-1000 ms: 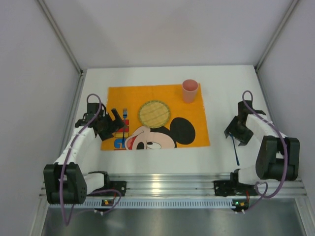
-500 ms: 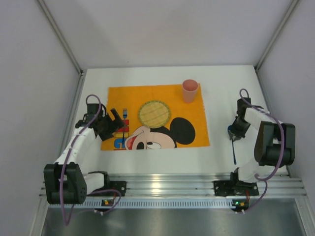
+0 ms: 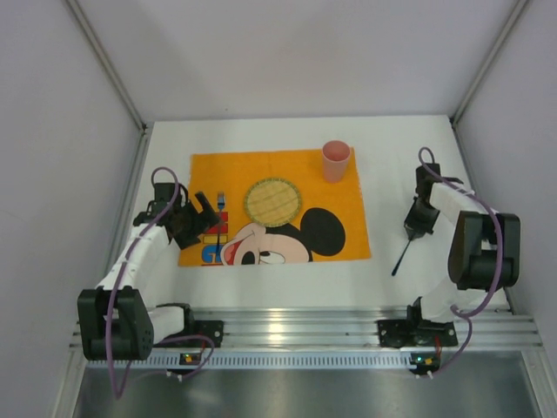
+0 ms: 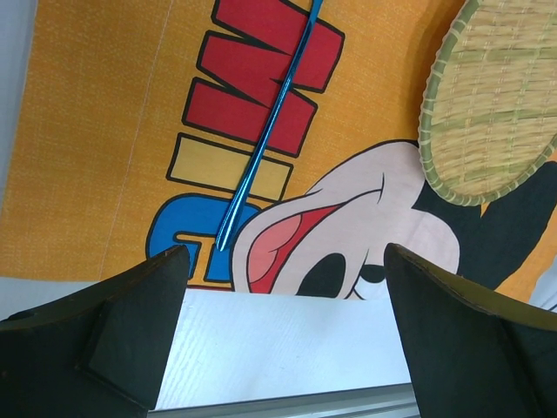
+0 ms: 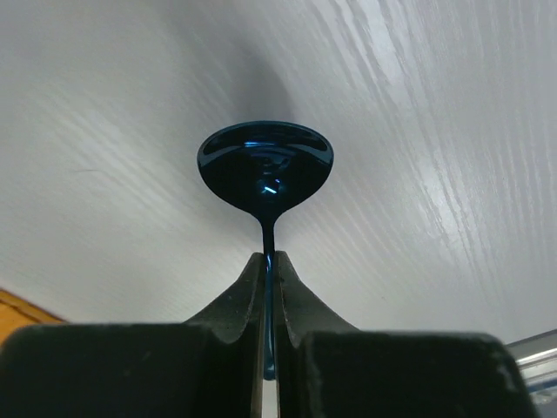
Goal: Set the dinner table for one person
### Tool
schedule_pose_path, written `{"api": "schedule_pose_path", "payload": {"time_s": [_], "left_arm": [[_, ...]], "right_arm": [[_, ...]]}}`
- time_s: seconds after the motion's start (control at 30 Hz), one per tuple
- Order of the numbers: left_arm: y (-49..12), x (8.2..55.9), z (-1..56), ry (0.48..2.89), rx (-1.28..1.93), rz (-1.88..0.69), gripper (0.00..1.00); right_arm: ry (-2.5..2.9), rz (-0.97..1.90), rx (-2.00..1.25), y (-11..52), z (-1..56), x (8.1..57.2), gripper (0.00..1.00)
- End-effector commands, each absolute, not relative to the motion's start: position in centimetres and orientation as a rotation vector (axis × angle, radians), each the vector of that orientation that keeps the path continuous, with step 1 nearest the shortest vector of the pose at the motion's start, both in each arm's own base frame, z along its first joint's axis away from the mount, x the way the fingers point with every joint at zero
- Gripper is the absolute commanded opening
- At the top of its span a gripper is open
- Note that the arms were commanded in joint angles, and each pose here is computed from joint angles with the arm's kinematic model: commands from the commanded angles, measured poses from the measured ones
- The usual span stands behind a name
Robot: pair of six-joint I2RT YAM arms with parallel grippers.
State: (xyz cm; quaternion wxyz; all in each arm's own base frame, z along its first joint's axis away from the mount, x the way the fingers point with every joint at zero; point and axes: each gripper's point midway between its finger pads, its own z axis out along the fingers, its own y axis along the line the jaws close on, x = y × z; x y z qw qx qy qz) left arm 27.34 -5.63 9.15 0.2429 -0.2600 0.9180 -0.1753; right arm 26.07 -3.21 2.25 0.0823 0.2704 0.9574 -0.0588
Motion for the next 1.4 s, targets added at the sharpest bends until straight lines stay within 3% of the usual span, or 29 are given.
{"api": "schedule_pose_path", "payload": {"time_s": [0.0, 0.17, 0.37, 0.77, 0.97, 1.07, 1.1, 1.13, 1.27, 1.37], "left_arm": [[-5.6, 29.4, 10.9, 2.441, -0.689, -0.489, 0.99], [-5.6, 30.2, 11.8, 2.442, -0.680, -0.489, 0.99], [-5.4, 30.7, 12.9, 2.431, -0.669, -0.477, 0.99], [-4.5, 29.5, 14.6, 2.418, -0.658, -0.412, 0.99], [-4.5, 29.2, 14.9, 2.410, -0.666, -0.410, 0.99], [-4.6, 29.3, 15.1, 2.406, -0.674, -0.420, 0.99], [-4.6, 29.3, 15.1, 2.405, -0.676, -0.421, 0.99], [-4.6, 29.3, 15.1, 2.404, -0.680, -0.422, 0.99], [-4.6, 29.2, 15.1, 2.400, -0.690, -0.425, 0.99], [-4.6, 29.1, 15.3, 2.395, -0.693, -0.427, 0.99]], "right_arm": [[2.665, -0.106, 0.597, 0.1, 8.3, 32.3, 0.00], [2.635, 0.052, 0.324, 10.0, 12.6, 34.0, 0.00], [2.660, 0.153, 0.237, 17.6, 11.2, 35.9, 0.00], [2.743, 0.165, 0.137, 23.2, 6.5, 38.0, 0.00], [2.724, 0.178, 0.075, 25.0, 6.9, 38.3, 0.01], [2.727, 0.170, 0.064, 25.0, 7.4, 37.7, 0.18], [2.729, 0.167, 0.064, 25.0, 7.4, 37.5, 0.45], [2.736, 0.153, 0.063, 24.7, 7.1, 37.0, 0.51], [2.713, 0.146, 0.054, 24.1, 8.3, 36.2, 0.66], [2.664, 0.165, 0.035, 24.1, 10.7, 35.8, 0.69]]}}
